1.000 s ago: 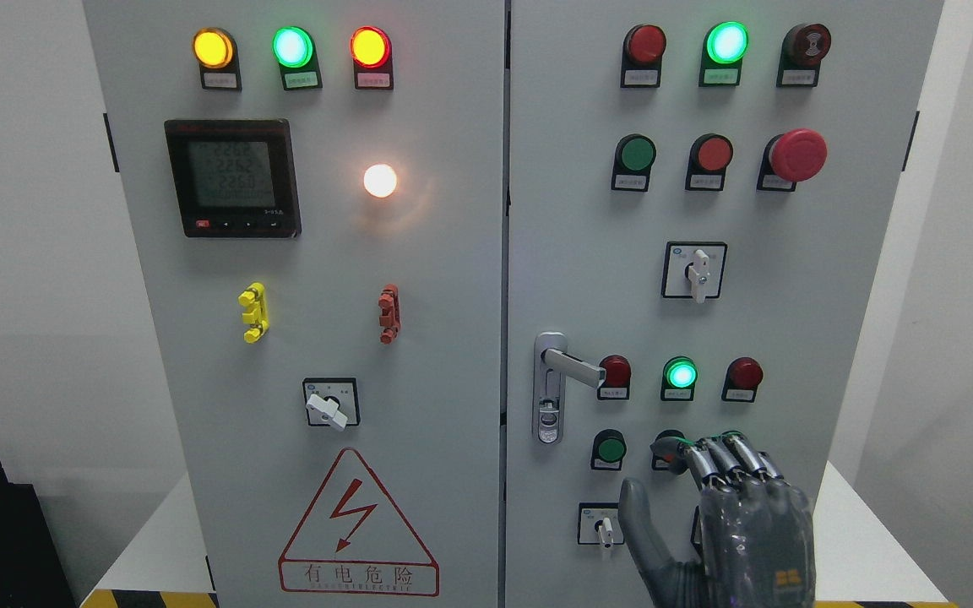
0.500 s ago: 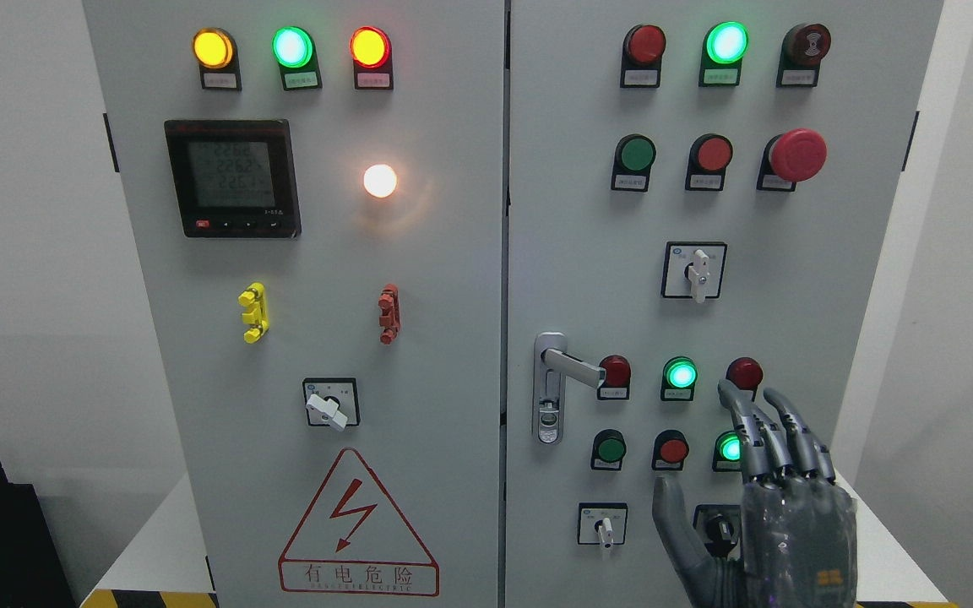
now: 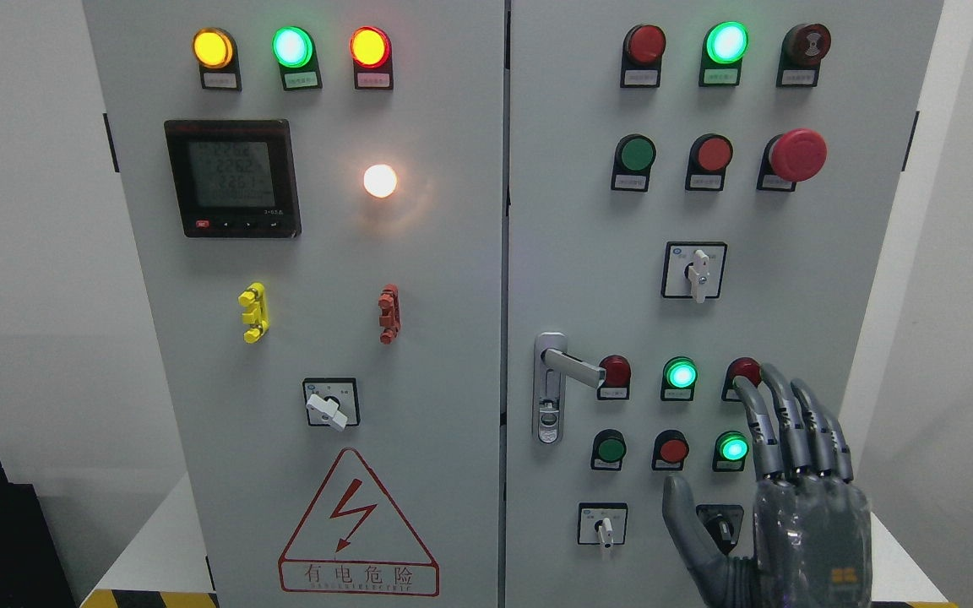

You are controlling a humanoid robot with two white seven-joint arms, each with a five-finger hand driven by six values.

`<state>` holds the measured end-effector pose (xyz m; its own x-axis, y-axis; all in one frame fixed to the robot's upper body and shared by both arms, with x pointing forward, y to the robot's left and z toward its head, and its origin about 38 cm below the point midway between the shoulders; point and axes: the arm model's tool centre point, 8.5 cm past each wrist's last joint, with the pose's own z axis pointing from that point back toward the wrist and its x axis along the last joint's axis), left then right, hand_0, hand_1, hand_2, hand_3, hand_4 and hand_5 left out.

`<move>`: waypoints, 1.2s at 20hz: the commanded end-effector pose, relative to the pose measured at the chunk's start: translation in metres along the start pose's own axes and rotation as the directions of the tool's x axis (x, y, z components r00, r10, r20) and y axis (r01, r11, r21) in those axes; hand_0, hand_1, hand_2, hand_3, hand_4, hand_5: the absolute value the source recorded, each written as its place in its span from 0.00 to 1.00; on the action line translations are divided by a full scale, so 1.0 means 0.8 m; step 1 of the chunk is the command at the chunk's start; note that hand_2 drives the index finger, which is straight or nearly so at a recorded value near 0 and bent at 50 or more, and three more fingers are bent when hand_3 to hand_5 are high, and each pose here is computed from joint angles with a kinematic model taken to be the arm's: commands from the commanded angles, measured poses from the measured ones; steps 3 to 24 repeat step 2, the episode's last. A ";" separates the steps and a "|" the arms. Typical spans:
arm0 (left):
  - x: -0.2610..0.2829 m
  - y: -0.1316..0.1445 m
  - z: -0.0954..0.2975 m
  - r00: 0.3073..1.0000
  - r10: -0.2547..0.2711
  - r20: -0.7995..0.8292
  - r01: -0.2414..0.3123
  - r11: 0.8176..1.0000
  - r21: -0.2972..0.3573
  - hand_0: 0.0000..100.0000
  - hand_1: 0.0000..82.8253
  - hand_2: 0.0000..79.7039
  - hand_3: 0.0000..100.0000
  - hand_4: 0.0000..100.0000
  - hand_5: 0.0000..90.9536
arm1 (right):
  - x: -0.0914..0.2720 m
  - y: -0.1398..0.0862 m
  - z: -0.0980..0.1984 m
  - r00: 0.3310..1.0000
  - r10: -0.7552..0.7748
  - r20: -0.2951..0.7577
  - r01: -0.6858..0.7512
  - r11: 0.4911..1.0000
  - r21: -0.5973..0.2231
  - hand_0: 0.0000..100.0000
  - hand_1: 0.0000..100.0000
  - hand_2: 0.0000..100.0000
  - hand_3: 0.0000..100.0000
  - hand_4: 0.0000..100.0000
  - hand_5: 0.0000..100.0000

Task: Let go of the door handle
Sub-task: 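Withdraw the right hand upward away from the handle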

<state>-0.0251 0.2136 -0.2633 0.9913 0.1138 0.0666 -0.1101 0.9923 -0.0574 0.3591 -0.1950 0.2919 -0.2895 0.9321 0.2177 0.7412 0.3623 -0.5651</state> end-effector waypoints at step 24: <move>0.007 -0.001 -0.001 1.000 -0.013 0.015 0.013 1.000 -0.004 0.12 0.47 0.00 0.00 0.00 0.00 | 0.000 -0.002 -0.001 1.000 0.002 0.004 -0.002 1.000 -0.002 0.36 0.12 0.00 0.00 0.00 0.00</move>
